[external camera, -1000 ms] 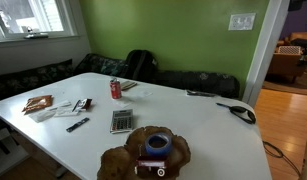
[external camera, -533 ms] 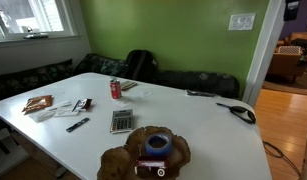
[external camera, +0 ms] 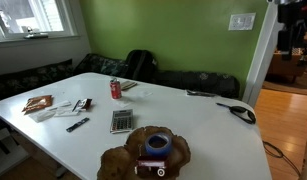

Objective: Place the sunglasses next to the packet

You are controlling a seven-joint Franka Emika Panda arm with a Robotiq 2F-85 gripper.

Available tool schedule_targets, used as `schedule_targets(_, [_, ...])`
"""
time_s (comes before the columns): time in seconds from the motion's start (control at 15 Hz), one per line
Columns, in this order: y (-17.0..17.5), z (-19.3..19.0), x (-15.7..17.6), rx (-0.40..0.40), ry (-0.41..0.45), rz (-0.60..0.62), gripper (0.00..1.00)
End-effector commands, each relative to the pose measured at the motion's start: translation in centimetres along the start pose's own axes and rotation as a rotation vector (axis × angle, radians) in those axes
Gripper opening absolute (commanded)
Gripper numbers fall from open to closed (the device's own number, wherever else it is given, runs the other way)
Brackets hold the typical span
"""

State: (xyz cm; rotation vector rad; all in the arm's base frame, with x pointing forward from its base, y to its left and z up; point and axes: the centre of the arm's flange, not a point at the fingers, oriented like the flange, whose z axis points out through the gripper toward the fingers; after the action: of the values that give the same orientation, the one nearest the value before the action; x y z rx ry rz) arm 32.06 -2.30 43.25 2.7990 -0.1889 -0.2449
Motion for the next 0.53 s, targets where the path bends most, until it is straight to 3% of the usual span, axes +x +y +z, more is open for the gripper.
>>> schedule_targets(0.0, [2.9, 7.9, -0.7, -0.047, -0.095, 0.165, 1.0])
schedule_targets(0.07, [3.4, 8.8, -1.0, -0.022, -0.156, 0.197, 1.0])
schedule_targets(0.13, [2.4, 6.1, -1.0, -0.026, -0.098, 0.128, 1.0])
schedule_targets(0.4, [3.3, 8.0, -1.1, -0.013, -0.155, 0.178, 1.0])
schedule_targets(0.47, [2.5, 7.6, -0.8, 0.044, -0.073, 0.147, 1.0])
